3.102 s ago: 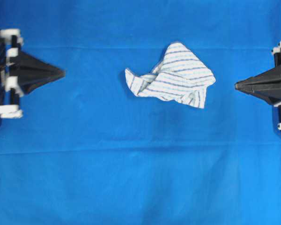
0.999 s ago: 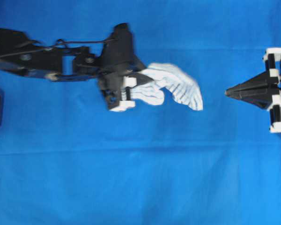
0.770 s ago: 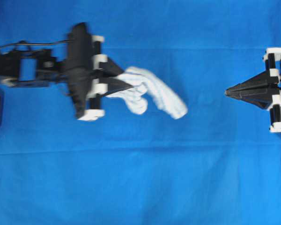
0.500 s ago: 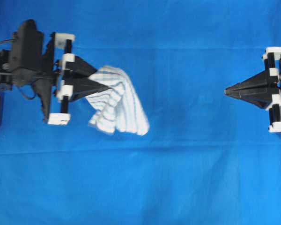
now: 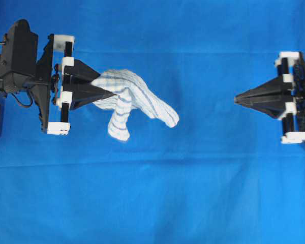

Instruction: Hand over the towel.

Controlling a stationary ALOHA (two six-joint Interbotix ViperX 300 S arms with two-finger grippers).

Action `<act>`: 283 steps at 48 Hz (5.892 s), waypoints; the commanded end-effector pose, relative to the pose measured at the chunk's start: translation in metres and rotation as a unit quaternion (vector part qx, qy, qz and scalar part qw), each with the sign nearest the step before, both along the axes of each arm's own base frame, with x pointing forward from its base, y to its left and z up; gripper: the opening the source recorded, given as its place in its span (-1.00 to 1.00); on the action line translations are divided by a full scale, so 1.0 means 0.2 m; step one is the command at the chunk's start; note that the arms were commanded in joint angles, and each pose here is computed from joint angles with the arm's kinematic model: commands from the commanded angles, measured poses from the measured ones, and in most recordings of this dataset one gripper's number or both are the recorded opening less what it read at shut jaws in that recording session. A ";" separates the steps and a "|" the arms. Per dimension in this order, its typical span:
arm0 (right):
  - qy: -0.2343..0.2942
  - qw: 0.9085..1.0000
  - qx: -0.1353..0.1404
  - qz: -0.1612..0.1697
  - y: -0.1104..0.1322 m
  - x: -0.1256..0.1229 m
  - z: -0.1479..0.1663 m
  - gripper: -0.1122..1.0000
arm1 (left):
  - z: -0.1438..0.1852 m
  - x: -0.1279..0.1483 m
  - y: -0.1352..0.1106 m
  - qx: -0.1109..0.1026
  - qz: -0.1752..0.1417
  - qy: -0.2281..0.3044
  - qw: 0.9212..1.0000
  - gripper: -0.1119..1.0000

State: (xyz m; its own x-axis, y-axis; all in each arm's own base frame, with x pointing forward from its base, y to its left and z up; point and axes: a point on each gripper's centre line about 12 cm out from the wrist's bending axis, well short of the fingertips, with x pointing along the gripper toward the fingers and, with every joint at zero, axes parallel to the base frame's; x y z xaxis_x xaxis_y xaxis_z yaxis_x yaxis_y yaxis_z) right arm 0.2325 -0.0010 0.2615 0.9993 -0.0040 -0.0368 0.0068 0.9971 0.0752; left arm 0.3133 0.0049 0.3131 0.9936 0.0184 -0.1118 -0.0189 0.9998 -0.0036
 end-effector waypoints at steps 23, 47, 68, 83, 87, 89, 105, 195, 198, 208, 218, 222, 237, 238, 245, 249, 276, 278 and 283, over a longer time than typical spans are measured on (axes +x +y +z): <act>-0.005 1.000 0.012 -0.007 -0.02 0.72 0.03 0.48 | 0.04 0.01 0.00 -0.002 0.000 -0.016 1.000 -0.74; 0.014 1.000 0.016 -0.014 -0.04 1.04 0.06 0.49 | 0.04 0.01 -0.05 -0.001 -0.014 -0.018 1.000 -0.74; 0.015 1.000 0.018 -0.017 -0.05 1.04 0.06 -0.64 | 0.04 0.01 -0.06 0.004 -0.020 -0.017 1.000 -0.74; 0.015 1.000 0.017 -0.013 -0.03 1.01 0.06 -0.64 | 0.02 0.02 -0.05 0.006 -0.016 -0.010 1.000 -0.71; 0.015 1.000 0.018 -0.012 -0.02 0.97 0.07 -0.64 | 0.02 0.01 -0.05 0.005 -0.017 -0.013 1.000 -0.44; 0.014 1.000 0.018 -0.011 -0.02 0.95 0.08 -0.64 | 0.03 -0.01 -0.05 0.004 -0.017 -0.015 1.000 -0.22; 0.012 1.000 0.024 -0.011 -0.02 0.65 0.10 -0.64 | 0.08 -0.22 -0.05 0.000 -0.016 -0.047 0.999 0.85; 0.387 0.921 0.038 -0.021 -0.04 0.94 -0.70 -0.64 | 0.00 -0.29 -0.04 -0.002 -0.015 -0.037 0.999 0.85; 0.385 0.922 0.038 -0.021 -0.04 0.94 -0.69 -0.64 | -0.01 -0.29 -0.04 -0.002 -0.016 -0.036 0.999 0.85; 0.378 0.925 0.039 -0.021 -0.04 0.93 -0.64 -0.62 | -0.01 -0.29 -0.04 -0.002 -0.016 -0.036 0.999 0.85; 0.356 0.934 0.035 -0.018 -0.04 0.87 -0.45 0.36 | -0.01 -0.29 -0.04 -0.002 -0.015 -0.036 0.999 0.85; 0.330 0.943 0.031 -0.016 -0.04 0.83 -0.33 0.49 | -0.01 -0.29 -0.04 -0.002 -0.015 -0.036 0.999 0.85; 0.205 0.979 0.005 -0.010 -0.03 0.61 0.05 0.47 | 0.00 -0.29 -0.04 -0.002 -0.015 -0.040 0.999 0.85; 0.194 0.981 0.003 -0.009 -0.03 0.59 0.06 0.47 | 0.00 -0.29 -0.05 -0.002 -0.016 -0.041 0.999 0.85; 0.113 0.994 -0.007 -0.006 -0.03 0.45 0.15 0.47 | 0.00 -0.29 -0.04 -0.002 -0.015 -0.042 0.999 0.85; 0.080 0.997 -0.009 -0.005 -0.02 0.39 0.17 0.47 | -0.01 -0.29 -0.04 -0.002 -0.015 -0.041 0.999 0.85; 0.051 0.999 -0.011 -0.003 -0.02 0.28 0.17 0.47 | 0.01 -0.34 -0.04 0.002 -0.016 -0.053 0.998 0.85; 0.052 0.999 -0.010 -0.005 -0.02 0.24 0.18 0.47 | 0.02 -0.37 -0.04 0.002 -0.016 -0.054 0.998 0.84; 0.054 0.998 -0.012 -0.006 -0.02 0.14 0.20 0.47 | 0.03 -0.44 -0.04 0.004 -0.017 -0.054 0.998 0.84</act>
State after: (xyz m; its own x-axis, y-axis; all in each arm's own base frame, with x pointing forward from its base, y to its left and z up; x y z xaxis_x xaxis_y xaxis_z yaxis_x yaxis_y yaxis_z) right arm 0.2728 -0.0055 0.2911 0.9859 -0.0165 -0.1665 0.0259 0.9982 0.0544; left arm 0.2347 -0.0045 0.3113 0.9995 -0.0170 -0.0261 0.0171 0.9998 0.0036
